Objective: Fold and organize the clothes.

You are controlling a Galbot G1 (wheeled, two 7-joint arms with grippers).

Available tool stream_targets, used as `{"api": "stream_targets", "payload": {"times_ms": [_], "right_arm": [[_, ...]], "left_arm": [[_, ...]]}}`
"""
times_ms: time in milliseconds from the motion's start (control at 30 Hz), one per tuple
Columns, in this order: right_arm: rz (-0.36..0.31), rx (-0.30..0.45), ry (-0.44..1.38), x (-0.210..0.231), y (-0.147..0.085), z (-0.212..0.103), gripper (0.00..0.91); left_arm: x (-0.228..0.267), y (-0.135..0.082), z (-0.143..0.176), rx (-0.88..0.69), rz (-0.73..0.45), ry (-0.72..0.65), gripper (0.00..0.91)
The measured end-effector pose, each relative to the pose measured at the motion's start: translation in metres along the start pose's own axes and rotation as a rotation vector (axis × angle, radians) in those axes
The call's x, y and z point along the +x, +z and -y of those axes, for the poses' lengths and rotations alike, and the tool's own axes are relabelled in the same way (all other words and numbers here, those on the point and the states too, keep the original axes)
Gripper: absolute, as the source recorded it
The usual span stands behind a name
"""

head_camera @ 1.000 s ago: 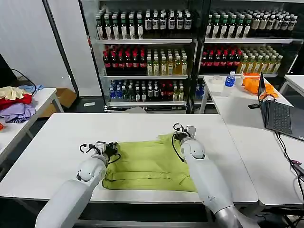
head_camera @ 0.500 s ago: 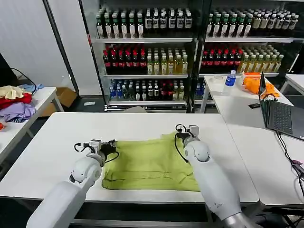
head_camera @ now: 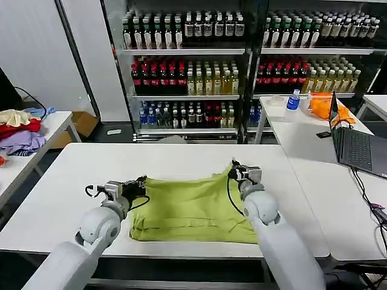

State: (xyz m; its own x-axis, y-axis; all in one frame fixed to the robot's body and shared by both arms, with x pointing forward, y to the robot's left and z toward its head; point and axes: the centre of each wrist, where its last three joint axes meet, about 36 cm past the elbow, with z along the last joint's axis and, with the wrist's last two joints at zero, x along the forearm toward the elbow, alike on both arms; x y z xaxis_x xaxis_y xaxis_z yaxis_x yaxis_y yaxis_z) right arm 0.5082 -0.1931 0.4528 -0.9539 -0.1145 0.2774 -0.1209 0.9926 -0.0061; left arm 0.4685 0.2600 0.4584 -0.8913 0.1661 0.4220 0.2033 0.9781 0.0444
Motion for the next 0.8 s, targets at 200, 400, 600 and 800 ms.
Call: {"api": "stream_targets", "payload": {"times_ms": [200,400,600,800], "right_arm": [[0.005,-0.003,0.007,0.040,0.011,0.007,0.000],[-0.005,-0.014,0.010,0.074,0.025,0.007,0.000],[-0.040,-0.019,0.026,0.094,0.043,0.007,0.000],[-0.077,-0.025,0.035,0.103,0.058,0.002,0.000]], "left_arm": [[0.018,0.007,0.001,-0.014,-0.007,0.017,0.020],[0.031,0.020,0.002,-0.030,-0.019,0.026,0.020],[0.035,0.036,0.004,-0.039,-0.038,0.027,0.020],[0.030,0.049,0.004,-0.057,-0.057,0.023,0.020]]}}
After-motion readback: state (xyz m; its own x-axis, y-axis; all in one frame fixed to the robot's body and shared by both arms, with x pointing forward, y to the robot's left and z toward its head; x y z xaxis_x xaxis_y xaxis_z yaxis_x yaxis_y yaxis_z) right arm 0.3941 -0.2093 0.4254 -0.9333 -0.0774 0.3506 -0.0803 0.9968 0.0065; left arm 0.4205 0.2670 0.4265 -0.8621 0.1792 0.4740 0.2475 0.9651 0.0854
